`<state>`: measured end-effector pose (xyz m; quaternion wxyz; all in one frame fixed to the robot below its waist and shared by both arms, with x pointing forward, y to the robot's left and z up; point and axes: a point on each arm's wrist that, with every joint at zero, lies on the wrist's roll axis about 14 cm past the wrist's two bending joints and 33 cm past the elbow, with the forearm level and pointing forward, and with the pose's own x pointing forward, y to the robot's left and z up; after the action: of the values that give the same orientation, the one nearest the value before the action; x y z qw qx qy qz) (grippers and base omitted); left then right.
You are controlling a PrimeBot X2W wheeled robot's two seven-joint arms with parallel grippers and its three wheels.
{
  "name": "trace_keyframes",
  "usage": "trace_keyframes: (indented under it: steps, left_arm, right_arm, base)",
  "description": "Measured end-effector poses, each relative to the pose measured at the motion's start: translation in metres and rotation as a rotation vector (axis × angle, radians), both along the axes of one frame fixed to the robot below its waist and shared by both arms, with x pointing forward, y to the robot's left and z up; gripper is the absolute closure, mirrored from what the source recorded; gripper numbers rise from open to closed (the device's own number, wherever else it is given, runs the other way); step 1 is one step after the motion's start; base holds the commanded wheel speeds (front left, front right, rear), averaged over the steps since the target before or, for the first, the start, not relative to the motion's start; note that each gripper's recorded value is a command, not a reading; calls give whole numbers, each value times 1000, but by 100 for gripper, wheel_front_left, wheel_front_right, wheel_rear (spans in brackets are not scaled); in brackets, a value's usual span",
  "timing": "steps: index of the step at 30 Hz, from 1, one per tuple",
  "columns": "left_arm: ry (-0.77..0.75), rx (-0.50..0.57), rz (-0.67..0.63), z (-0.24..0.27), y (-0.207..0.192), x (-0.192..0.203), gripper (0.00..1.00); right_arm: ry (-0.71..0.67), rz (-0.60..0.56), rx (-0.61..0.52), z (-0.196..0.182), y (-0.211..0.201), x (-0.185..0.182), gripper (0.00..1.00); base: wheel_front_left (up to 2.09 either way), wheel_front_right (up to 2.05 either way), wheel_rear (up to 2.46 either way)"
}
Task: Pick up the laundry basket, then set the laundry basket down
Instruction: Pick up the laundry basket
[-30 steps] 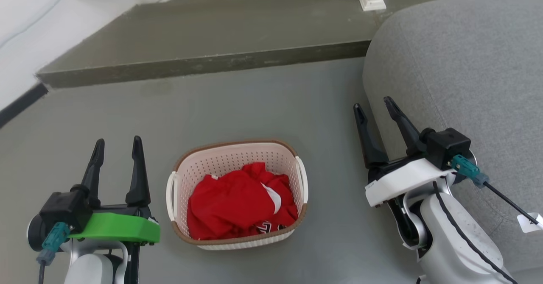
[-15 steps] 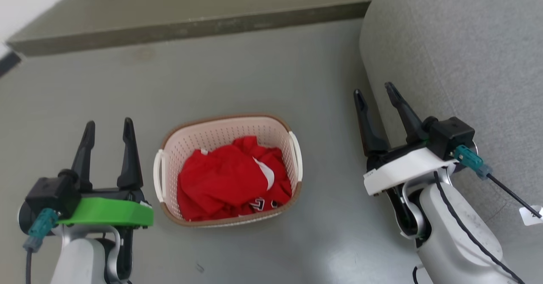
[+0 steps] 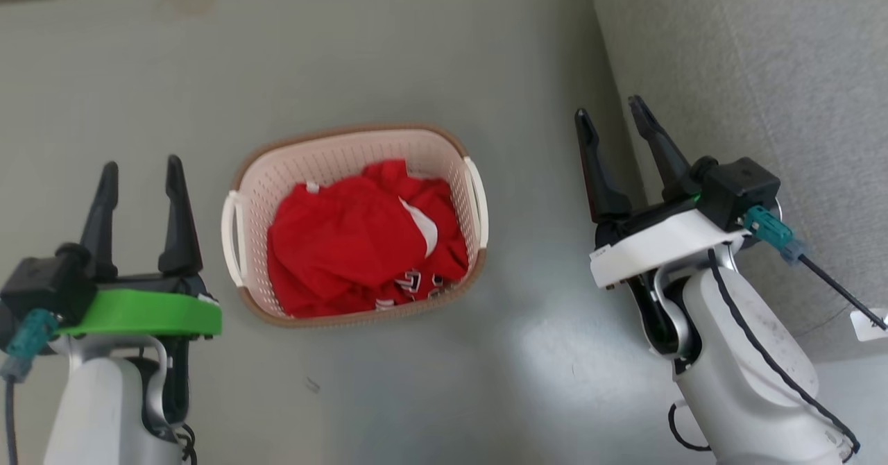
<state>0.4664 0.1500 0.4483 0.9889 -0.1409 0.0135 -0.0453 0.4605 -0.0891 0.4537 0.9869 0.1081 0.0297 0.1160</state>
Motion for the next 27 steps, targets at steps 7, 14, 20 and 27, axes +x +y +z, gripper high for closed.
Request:
trace_keyframes:
  steps: [7,14,20,27]
  left_arm:
    - [71,-7,-5,-35,2,14,0]
    - [146,-15,-12,-73,3,28,0]
    - [224,-16,-14,-109,3,33,0]
    - [322,-8,-27,-151,4,36,0]
  right_arm:
    - [84,0,-16,-37,-2,11,0]
    - [173,16,-33,-77,0,18,0]
    - [245,33,-50,-111,2,23,0]
    - [309,65,-62,-145,8,29,0]
  base:
    - [0,0,0]
    - [0,0,0]
    - [0,0,0]
    - [0,0,0]
